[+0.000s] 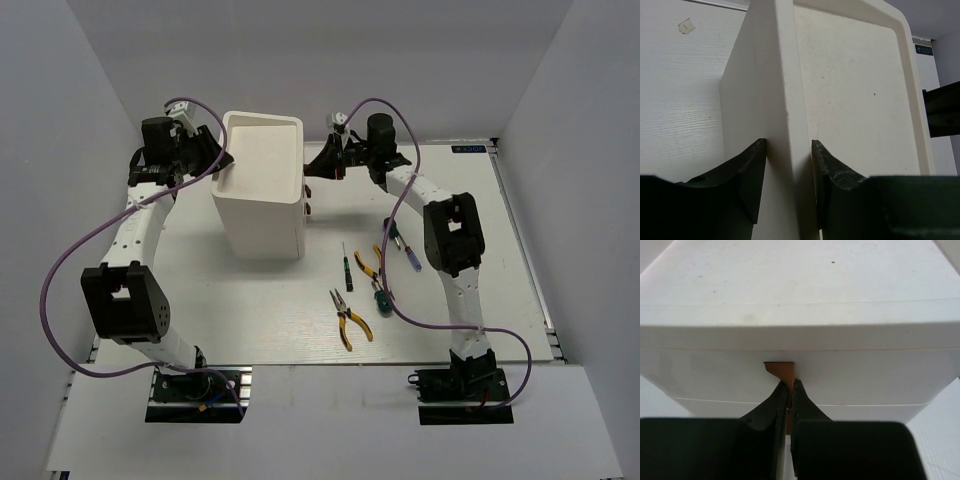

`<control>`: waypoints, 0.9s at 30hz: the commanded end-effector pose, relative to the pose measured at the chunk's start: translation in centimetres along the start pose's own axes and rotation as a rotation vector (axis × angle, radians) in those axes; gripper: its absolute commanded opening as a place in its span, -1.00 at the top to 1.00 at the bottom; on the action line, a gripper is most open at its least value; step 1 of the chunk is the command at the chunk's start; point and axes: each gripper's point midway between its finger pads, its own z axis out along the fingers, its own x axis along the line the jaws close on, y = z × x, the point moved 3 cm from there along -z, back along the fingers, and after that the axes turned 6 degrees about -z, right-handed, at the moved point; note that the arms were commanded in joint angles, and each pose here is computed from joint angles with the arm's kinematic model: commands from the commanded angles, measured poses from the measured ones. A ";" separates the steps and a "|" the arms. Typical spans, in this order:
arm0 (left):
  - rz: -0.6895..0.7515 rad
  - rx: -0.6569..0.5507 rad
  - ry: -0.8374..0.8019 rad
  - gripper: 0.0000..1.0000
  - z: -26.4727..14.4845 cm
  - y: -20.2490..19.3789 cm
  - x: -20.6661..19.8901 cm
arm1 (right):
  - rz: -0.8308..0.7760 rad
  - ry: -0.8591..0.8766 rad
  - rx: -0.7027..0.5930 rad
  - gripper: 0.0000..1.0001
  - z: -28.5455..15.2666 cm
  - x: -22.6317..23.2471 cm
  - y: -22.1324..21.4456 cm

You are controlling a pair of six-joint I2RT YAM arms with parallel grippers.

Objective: Sort the tools into containers

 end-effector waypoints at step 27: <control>0.007 0.028 -0.100 0.25 0.5 -0.8 -2.7 | -0.056 -0.252 0.101 0.80 -10.7 2.3 1.5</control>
